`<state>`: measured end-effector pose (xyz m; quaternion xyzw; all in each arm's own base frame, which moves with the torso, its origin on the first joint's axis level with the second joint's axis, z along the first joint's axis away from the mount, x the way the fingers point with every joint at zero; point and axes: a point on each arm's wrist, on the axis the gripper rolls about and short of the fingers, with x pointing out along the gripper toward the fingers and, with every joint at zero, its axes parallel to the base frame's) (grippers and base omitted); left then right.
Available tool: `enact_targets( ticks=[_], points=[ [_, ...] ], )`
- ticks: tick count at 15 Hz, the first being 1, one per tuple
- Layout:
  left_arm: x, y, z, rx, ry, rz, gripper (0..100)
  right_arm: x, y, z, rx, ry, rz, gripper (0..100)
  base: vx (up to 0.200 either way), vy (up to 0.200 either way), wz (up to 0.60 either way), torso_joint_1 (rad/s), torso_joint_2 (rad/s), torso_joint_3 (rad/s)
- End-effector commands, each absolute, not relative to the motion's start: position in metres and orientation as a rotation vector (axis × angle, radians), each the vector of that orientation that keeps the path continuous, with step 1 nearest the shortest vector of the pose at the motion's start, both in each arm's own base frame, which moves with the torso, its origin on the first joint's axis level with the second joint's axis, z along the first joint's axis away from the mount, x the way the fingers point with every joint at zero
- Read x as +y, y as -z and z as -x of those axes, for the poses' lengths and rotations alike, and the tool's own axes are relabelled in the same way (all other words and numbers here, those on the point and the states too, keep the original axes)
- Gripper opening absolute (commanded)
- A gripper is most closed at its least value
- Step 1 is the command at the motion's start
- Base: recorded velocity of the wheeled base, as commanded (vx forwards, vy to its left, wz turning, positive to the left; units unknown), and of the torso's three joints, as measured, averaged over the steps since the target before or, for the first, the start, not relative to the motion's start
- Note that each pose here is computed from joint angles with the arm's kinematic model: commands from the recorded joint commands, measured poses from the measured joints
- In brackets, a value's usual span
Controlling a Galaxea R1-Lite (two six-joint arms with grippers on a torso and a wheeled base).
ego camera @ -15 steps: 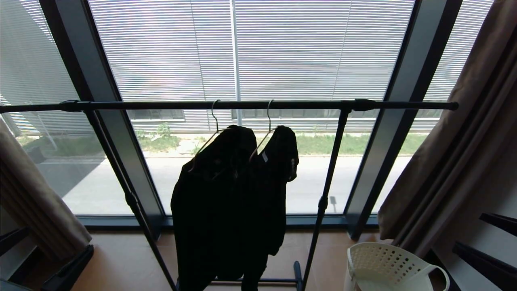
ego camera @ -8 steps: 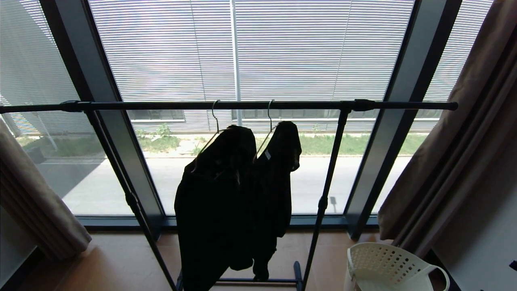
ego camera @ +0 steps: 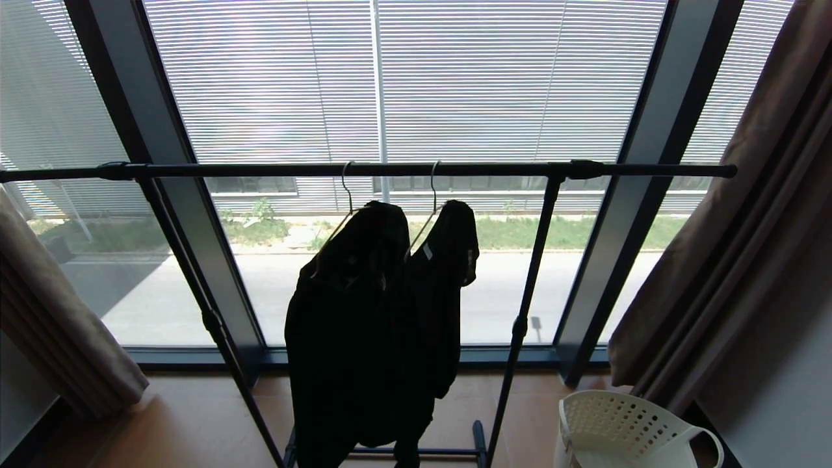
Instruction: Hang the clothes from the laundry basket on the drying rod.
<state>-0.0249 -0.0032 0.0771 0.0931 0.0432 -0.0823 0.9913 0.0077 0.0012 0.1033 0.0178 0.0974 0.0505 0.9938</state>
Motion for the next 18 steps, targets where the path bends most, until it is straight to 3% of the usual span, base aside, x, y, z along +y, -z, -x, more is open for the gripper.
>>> enact_targets(
  ticks=[1,3,7,10,18],
  points=[
    [-0.004,-0.076,0.027,0.063,0.183,-0.175,100,-0.002,-0.088,0.006,0.112,0.008,-0.020,100,0.000,0.000,0.00,0.000,0.00,0.000],
    [-0.004,-0.076,0.027,0.067,0.215,-0.123,100,-0.003,-0.076,0.017,0.092,0.029,0.003,100,0.000,0.000,0.00,0.000,0.00,0.000],
    [-0.004,-0.075,0.027,0.067,0.214,-0.128,100,-0.003,-0.076,0.023,0.025,0.134,-0.015,100,0.000,0.000,0.00,0.000,0.00,0.000],
    [-0.004,-0.075,0.027,0.065,0.210,-0.121,100,0.000,-0.076,0.023,0.025,0.000,-0.012,100,0.000,0.000,0.00,0.000,0.00,0.000],
    [-0.004,-0.076,0.027,0.063,0.210,-0.121,100,0.000,-0.076,0.023,0.024,0.005,-0.020,100,0.000,0.000,0.00,0.000,0.00,0.000]
  ],
)
